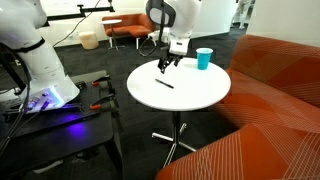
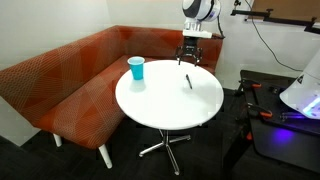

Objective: Put the pen in the blue cup

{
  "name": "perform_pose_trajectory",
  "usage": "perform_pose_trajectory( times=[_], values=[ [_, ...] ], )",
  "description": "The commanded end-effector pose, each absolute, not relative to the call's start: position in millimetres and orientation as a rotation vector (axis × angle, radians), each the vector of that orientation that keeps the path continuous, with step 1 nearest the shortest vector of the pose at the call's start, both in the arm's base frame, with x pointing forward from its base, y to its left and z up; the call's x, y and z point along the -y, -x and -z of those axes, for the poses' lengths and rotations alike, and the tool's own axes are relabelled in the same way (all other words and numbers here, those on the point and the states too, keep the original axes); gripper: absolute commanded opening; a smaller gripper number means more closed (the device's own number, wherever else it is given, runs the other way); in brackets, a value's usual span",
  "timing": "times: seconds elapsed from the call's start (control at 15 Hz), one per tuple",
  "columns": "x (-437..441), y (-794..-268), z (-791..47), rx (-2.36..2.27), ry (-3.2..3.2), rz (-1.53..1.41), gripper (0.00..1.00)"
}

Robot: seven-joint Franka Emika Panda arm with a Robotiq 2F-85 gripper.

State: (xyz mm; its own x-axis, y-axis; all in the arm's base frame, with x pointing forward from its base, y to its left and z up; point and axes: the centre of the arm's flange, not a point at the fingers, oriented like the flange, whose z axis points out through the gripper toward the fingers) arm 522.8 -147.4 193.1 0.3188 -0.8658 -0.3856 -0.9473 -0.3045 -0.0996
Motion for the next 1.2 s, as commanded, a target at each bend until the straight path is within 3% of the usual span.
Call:
perform_pose_trajectory(
  times=[0.0, 1.13],
  values=[
    [128.3, -514.7, -184.0, -1.727, 2.291, -0.307, 1.0],
    [103.6, -500.7, -143.4, -1.907, 2.333, -0.205, 1.0]
  ],
)
